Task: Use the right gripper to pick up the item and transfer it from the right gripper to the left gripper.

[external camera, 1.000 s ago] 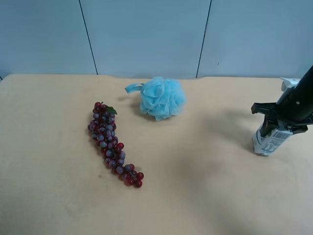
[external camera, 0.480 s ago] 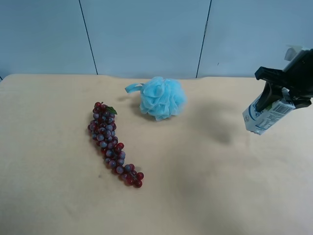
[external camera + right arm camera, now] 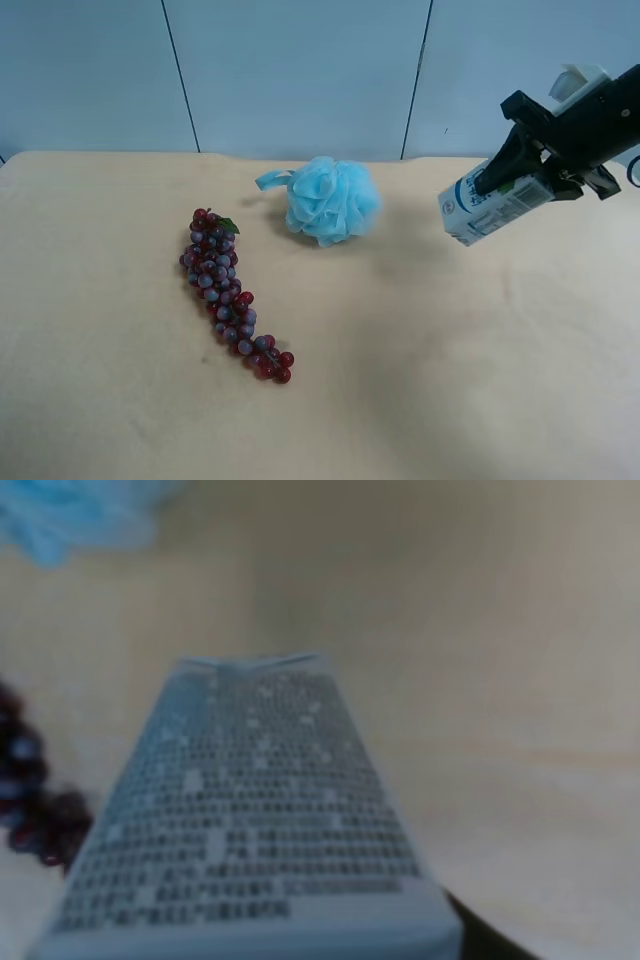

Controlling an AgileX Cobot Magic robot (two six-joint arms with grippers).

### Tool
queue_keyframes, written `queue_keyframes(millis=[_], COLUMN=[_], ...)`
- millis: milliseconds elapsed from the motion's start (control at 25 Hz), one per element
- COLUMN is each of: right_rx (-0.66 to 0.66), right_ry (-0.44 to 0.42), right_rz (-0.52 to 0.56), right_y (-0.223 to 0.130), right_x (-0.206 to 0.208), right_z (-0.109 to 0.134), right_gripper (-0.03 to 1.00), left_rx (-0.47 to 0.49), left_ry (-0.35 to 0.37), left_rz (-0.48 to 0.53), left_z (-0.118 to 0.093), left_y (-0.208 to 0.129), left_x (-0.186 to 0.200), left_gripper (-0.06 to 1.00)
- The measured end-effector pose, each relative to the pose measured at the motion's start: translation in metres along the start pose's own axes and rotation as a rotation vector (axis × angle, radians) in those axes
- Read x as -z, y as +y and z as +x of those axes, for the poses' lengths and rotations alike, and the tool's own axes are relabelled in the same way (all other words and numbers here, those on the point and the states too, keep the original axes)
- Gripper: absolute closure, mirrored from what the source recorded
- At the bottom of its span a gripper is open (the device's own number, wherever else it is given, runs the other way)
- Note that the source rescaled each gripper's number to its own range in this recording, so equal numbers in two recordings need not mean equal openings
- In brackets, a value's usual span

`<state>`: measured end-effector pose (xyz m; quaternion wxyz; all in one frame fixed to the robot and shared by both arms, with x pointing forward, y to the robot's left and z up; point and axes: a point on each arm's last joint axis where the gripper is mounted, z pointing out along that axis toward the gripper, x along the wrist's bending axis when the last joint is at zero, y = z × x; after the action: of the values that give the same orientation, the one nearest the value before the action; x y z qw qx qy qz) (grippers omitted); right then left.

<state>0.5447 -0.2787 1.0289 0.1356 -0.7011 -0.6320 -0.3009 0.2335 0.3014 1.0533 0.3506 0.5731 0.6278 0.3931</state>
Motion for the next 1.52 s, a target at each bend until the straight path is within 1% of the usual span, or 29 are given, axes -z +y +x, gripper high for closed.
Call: queue_keyframes(millis=[200,480,640,800,920,1040,1120,1200,1320,1400,1520], right_rx=[0.023,0.039,0.038,0.110,0.108,0.079,0.057,0.066,0.096,0.104,0.107], right_ry=[0.095,0.218,0.252,0.316,0.373,0.420,0.451,0.483,0.510,0.515,0.521], right_rz=[-0.026,0.017,0.066,0.088,0.109,0.133,0.141,0.149,0.134,0.131,0.125], right_y=[0.002,0.001,0.002,0.000,-0.001,0.001,0.003,0.004,0.006,0.007,0.007], right_x=[0.001,-0.003,-0.020,-0.040,-0.059,-0.079,-0.091,-0.099,-0.108,-0.111,-0.112], right_z=[0.009,0.017,0.019,0.037,0.047,0.047,0.042,0.039,0.034,0.032,0.032], right_gripper=[0.97,0.97,0.97,0.97,0.97,0.97,0.97,0.97,0.97,0.97,0.97], left_rx=[0.000,0.000,0.000,0.000,0.000,0.000,-0.001,-0.004,-0.006,-0.006,-0.003], left_ry=[0.000,0.000,0.000,0.000,0.000,0.000,0.002,0.008,0.008,0.008,0.001], left_rz=[0.000,0.000,0.000,0.000,0.000,0.000,0.000,0.000,0.038,0.096,0.208], left_z=[0.000,0.000,0.000,0.000,0.000,0.000,0.000,0.001,0.001,0.001,0.000], left_y=[0.000,0.000,0.000,0.000,0.000,0.000,0.000,0.000,0.006,0.010,0.018], left_x=[0.000,0.000,0.000,0.000,0.000,0.000,0.000,0.000,-0.007,-0.015,-0.033], left_gripper=[0.05,0.05,0.05,0.05,0.05,0.05,0.05,0.05,0.05,0.05,0.05])
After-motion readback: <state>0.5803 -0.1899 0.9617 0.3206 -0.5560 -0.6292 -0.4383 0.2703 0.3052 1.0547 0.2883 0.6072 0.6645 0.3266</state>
